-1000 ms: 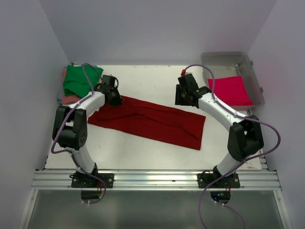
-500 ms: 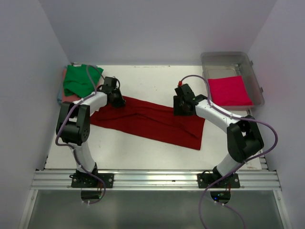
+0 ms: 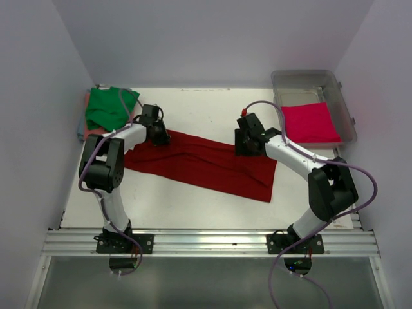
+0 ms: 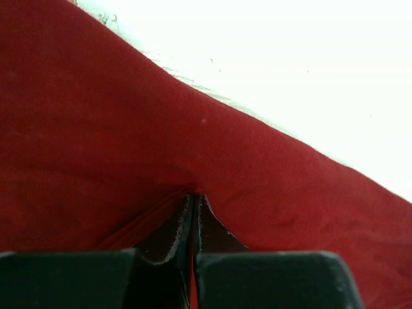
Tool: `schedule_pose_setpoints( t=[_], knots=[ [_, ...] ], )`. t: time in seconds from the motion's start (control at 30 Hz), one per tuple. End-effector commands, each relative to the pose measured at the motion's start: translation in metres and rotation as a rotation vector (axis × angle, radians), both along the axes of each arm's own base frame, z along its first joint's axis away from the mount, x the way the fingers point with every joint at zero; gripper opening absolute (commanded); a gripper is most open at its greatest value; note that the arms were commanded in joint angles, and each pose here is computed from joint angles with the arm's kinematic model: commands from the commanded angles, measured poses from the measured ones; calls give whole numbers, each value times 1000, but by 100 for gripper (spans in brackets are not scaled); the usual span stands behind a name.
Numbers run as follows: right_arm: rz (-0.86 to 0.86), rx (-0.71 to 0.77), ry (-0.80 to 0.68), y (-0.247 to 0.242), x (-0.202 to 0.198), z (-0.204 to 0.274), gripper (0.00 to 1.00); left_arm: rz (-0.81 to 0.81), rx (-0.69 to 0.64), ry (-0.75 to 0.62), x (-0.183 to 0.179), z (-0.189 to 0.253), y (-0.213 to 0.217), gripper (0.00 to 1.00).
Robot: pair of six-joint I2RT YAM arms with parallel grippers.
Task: Fold and stack the t-shirts
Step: Fold the tshirt
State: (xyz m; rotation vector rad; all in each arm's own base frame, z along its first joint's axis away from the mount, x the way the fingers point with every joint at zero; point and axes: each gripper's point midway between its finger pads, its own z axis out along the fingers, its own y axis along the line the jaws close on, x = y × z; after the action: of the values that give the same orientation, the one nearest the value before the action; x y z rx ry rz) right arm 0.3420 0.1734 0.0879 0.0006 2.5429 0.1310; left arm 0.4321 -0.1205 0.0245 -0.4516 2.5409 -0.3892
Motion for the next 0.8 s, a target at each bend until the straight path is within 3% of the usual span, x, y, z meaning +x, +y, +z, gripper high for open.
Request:
schedule_pose_setpoints(
  t=[0.0,0.33,0.53,0.77],
  knots=[
    [-28,14,-60,-2,5,16,50,-27,-2,-67,14,13,-5,0],
    [-42,-2,-60,-5,5,13,50,-46,38,-104,-4,50,-14,0],
    [-41,-3,-61,-5,6,13,50,-64,37,-120,-39,75,-21,0],
    [-34,0,-56,-2,7,11,50,-44,70,-51,-76,60,-7,0]
  ],
)
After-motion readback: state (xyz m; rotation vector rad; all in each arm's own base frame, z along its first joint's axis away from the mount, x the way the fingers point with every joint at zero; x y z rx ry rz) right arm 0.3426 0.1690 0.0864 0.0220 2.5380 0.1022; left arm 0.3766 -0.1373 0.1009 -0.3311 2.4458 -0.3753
